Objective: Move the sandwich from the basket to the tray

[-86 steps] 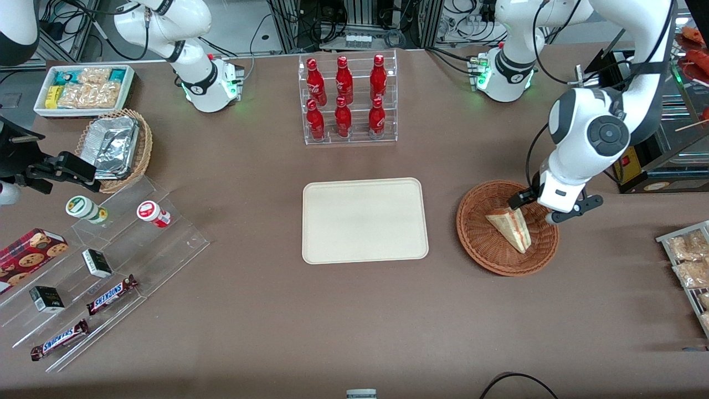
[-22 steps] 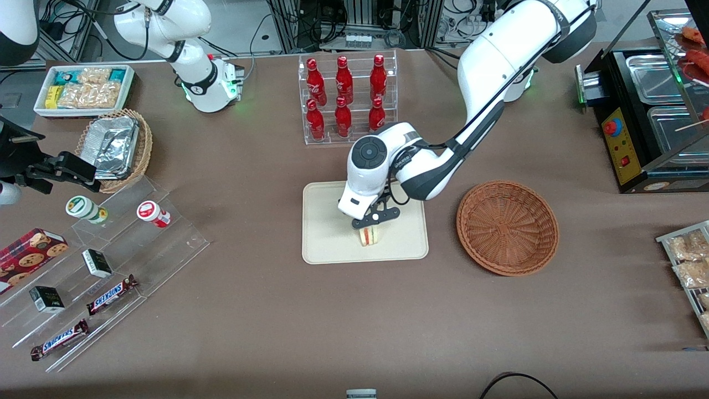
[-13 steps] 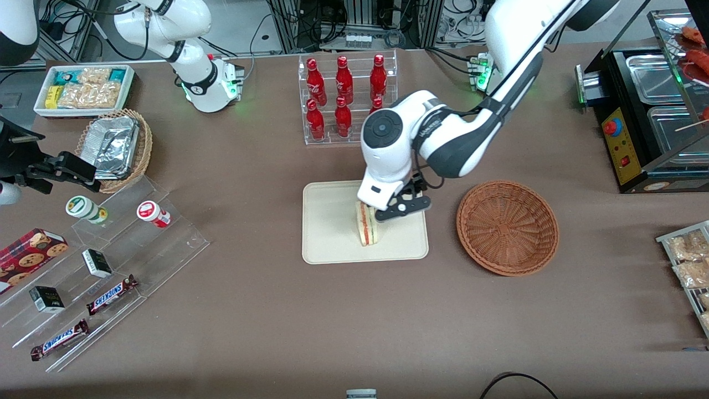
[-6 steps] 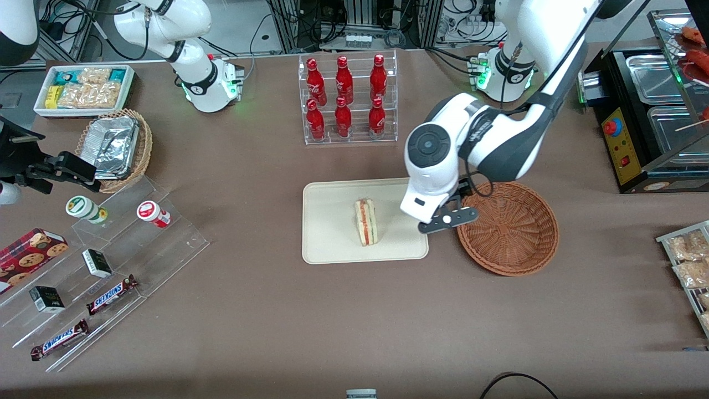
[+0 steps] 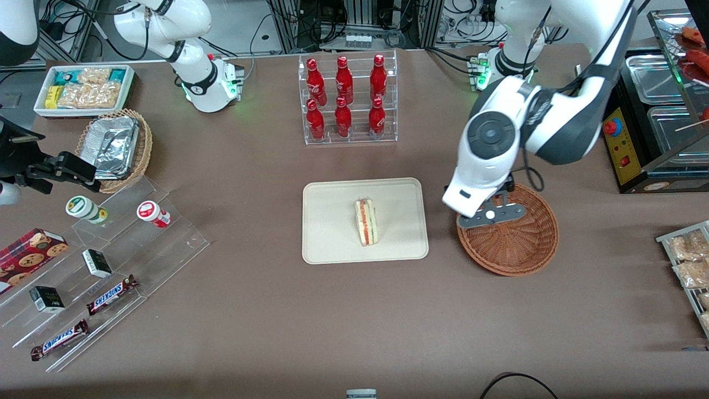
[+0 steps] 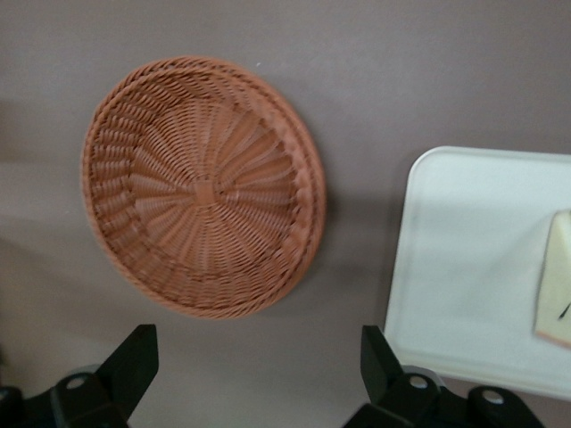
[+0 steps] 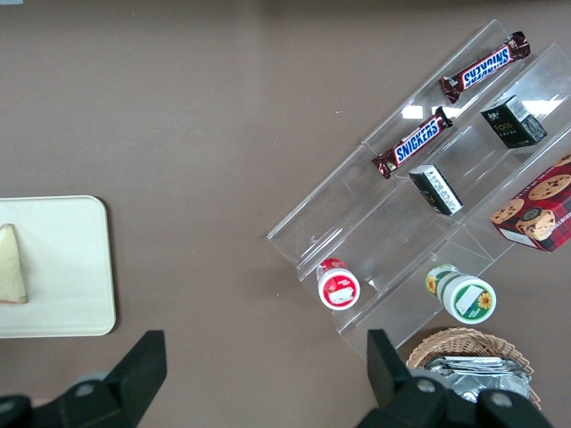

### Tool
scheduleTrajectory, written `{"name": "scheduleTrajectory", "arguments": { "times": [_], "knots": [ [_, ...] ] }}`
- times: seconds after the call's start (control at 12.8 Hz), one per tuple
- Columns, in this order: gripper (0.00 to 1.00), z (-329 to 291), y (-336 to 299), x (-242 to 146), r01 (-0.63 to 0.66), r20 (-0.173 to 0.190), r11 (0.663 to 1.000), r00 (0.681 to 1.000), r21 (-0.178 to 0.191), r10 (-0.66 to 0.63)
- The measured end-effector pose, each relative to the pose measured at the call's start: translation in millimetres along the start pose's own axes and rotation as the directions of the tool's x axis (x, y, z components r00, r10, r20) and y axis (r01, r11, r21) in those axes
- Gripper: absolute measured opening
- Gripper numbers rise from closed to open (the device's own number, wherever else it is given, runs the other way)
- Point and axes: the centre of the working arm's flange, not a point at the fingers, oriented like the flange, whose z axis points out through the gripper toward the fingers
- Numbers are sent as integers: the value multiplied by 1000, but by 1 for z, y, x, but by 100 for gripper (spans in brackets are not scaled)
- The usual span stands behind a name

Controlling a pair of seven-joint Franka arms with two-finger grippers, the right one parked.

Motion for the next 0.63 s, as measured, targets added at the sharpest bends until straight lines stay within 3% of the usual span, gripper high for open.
{"name": "scheduleTrajectory", "arguments": {
  "times": [0.63],
  "knots": [
    [100, -39, -149, -16, -228, 125, 972, 964, -54, 233]
  ]
}}
